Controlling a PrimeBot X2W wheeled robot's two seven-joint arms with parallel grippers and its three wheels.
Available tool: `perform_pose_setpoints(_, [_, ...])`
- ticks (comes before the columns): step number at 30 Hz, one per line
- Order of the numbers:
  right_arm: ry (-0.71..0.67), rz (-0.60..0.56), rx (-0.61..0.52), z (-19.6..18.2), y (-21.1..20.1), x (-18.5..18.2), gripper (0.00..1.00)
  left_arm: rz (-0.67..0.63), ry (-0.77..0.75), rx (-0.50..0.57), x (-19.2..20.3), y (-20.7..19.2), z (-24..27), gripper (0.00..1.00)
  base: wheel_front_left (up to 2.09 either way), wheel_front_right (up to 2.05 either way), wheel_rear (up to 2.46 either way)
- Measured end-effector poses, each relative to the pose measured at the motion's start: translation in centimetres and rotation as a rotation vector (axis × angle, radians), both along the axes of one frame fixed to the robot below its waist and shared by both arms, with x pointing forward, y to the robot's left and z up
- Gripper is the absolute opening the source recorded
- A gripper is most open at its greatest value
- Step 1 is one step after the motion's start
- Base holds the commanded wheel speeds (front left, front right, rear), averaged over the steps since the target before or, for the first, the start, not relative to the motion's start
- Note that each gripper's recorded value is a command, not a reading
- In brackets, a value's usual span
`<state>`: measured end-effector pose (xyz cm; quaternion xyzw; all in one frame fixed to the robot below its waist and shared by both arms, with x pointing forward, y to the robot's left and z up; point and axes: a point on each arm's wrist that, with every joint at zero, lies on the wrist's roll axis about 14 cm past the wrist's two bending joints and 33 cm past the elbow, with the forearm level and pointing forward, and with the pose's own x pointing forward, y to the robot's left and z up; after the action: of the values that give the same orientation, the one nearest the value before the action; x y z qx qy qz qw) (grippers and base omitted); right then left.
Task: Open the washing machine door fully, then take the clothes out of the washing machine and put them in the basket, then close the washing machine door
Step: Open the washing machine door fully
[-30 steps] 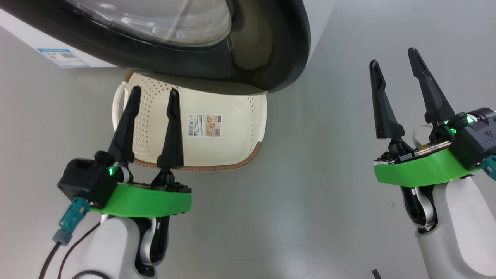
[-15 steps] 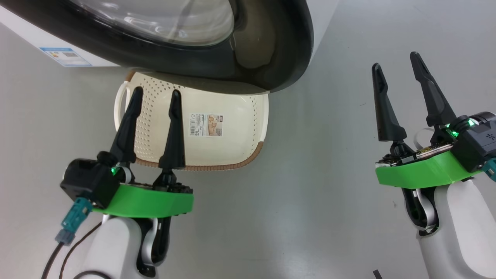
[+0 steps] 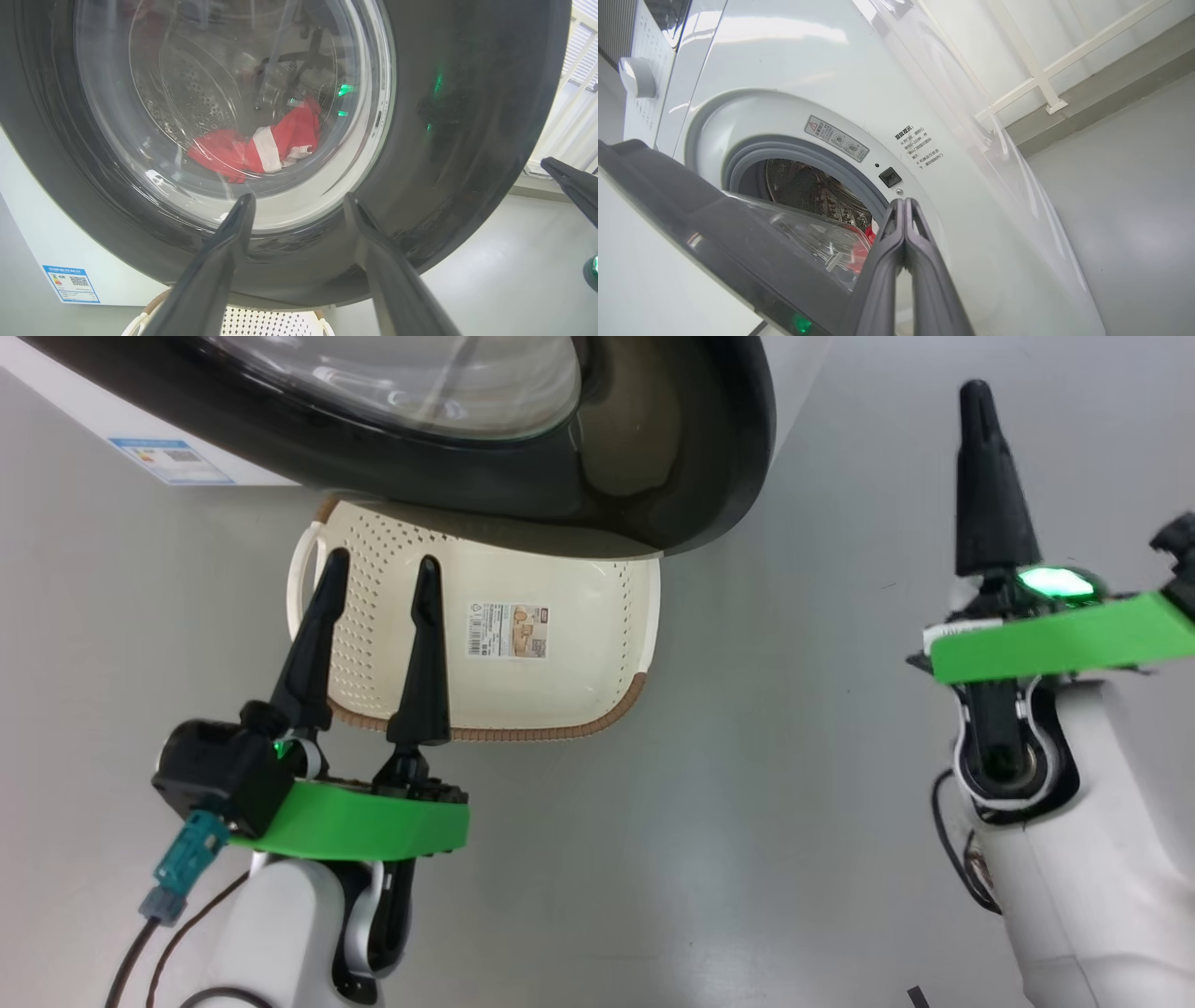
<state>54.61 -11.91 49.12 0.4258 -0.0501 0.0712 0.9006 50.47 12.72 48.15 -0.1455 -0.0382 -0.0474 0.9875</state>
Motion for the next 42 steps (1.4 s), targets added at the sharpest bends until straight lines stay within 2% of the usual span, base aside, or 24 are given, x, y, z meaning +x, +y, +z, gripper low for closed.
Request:
perform_pose_setpoints(7, [0.071,0.186,0.377,1.8,3.9,2.5,0.0,0.012,0.011,0.006,0.0,0.5,-0.5,1.0,0.0,0.0,0.0])
perform_pose_setpoints(10, [0.105,0.296,0.462,2.7,5.2,3.2,0.0,0.02,0.014,0.009,-0.1,0.8,-0.5,1.0,0.0,0.0,0.0])
perform_pose_setpoints(19, [0.285,0.628,0.624,2.1,7.9,4.1,0.0,0.035,0.025,0.016,-0.2,1.3,-0.9,1.0,0.0,0.0,0.0])
perform_pose_setpoints(24, [0.362,0.812,0.654,2.5,9.4,3.9,0.0,0.032,0.032,0.014,-0.2,1.2,-1.2,1.0,0.0,0.0,0.0])
perform_pose_setpoints(28, [0.374,0.937,0.617,3.7,10.6,3.8,0.0,0.023,0.045,0.014,-0.2,0.9,-1.8,1.0,0.0,0.0,0.0])
perform_pose_setpoints(33, [0.415,1.002,0.569,3.2,11.4,3.7,0.0,0.025,0.06,0.018,-0.2,1.0,-2.4,1.0,0.0,0.0,0.0])
perform_pose_setpoints(42, [0.441,1.1,0.558,3.3,13.0,2.6,0.0,0.028,0.077,0.024,-0.3,1.2,-3.0,1.0,0.0,0.0,0.0])
